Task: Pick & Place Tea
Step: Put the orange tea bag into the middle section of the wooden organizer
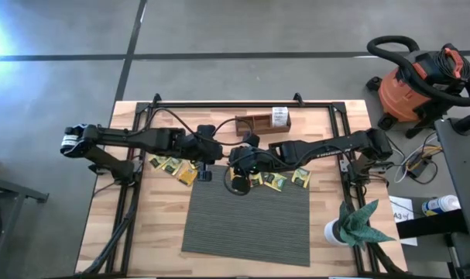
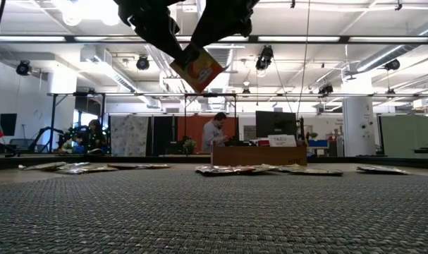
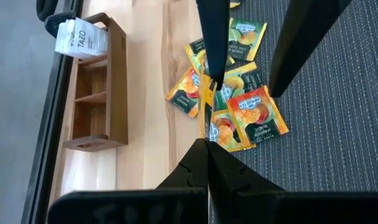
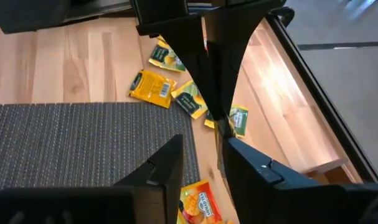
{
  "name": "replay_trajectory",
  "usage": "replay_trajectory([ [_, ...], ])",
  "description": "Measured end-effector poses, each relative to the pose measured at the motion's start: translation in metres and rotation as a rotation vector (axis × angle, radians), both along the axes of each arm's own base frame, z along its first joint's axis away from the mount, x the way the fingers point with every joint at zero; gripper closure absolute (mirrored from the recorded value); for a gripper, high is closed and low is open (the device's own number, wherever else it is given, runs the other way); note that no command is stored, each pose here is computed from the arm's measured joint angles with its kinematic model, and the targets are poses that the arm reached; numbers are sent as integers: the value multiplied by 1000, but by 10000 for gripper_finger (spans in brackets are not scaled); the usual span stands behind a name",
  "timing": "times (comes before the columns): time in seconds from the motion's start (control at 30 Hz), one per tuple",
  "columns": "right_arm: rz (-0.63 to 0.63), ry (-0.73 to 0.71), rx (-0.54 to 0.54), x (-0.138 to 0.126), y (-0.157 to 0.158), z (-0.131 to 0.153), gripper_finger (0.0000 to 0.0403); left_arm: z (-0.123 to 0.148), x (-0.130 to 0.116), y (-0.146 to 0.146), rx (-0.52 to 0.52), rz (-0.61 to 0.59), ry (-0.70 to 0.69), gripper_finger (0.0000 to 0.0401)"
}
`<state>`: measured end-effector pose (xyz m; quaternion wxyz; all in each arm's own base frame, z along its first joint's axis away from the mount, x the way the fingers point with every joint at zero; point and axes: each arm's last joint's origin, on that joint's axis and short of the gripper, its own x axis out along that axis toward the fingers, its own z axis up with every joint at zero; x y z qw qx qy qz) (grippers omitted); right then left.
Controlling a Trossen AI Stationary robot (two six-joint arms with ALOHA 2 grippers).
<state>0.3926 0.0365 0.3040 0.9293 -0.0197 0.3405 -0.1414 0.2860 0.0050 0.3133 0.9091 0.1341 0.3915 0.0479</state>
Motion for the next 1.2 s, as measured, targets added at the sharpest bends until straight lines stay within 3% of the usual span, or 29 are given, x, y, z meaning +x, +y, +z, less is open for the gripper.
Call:
replay_trajectory([
  [1.2, 1, 1, 0, 0, 0, 0, 276, -1, -8, -1, -130, 85, 26, 401],
])
